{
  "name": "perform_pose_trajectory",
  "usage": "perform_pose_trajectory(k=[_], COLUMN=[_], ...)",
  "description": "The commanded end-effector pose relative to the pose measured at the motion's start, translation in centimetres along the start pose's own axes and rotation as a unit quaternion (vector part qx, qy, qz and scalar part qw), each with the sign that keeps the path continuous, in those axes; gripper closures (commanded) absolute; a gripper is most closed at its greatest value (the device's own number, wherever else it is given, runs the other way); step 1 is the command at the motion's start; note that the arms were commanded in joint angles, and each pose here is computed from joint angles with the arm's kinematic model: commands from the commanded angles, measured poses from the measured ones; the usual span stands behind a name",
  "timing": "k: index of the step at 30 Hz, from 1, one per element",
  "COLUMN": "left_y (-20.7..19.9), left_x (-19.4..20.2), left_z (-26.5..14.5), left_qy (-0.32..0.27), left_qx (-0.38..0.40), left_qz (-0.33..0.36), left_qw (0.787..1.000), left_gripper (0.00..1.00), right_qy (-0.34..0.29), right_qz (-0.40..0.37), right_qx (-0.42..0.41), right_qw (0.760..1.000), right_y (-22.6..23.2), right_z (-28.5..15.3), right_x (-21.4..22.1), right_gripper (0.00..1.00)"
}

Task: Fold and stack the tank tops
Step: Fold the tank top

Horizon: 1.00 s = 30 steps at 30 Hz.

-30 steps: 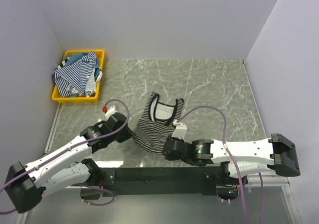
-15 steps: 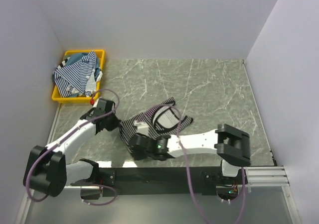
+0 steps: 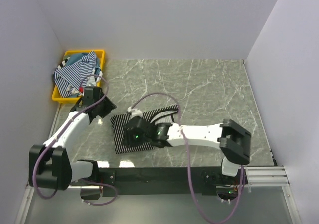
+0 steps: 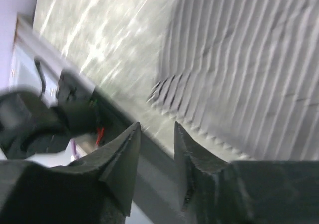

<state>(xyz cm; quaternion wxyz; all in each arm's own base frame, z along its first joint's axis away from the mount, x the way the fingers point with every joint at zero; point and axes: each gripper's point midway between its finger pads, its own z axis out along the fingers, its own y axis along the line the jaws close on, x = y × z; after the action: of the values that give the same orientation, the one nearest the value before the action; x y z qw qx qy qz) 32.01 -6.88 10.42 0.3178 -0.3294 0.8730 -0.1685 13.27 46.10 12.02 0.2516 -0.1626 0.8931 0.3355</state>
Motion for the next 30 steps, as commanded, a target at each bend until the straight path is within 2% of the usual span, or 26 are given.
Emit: perform_pose_trajectory(k=[1,6,8,12,15,23,30], left_y=[-1.3,-1.0,-0.9,0.2,1.6,3.8,5.6], left_x=[-1.3,0.1,2.3,6.1,8.5,10.3,12.0], left_z=[-2.6,-4.1,-4.2,-4.2,-3.9,-2.2,-1.2], left_qy=[-0.024,-0.017,0.014,0.047,0.076,0.1,0.128], left_qx=[0.02,0.046,0.064,0.056,0.046,0.0,-0.027], left_qz=[0.003,-0.008,-0.02,-0.026,-0.046,-0.046,-0.037], left_qw=[1.0,0.999,0.998,0.997,0.995,0.994,0.991], left_gripper=[0.51,0.55,0.63,0.68,0.7,0.63,0.57], right_qy=[-0.043,-0.049,-0.053,-0.06,-0.048,-0.019,-0.022], right_qz=[0.026,0.032,0.028,0.021,0.019,0.048,0.056], right_qx=[0.018,0.065,0.094,0.151,0.161,0.214,0.215], right_qw=[0.999,0.996,0.994,0.986,0.986,0.976,0.975], right_y=[-3.8,-8.4,-10.1,-12.9,-13.9,-18.4,-19.1], right_z=[-0.9,1.2,2.4,3.6,4.7,4.8,4.2], right_x=[-4.4,-6.8,-7.9,-8.8,-8.3,-4.1,-3.6], right_gripper=[0.6,0.61,0.61,0.6,0.6,0.6,0.6])
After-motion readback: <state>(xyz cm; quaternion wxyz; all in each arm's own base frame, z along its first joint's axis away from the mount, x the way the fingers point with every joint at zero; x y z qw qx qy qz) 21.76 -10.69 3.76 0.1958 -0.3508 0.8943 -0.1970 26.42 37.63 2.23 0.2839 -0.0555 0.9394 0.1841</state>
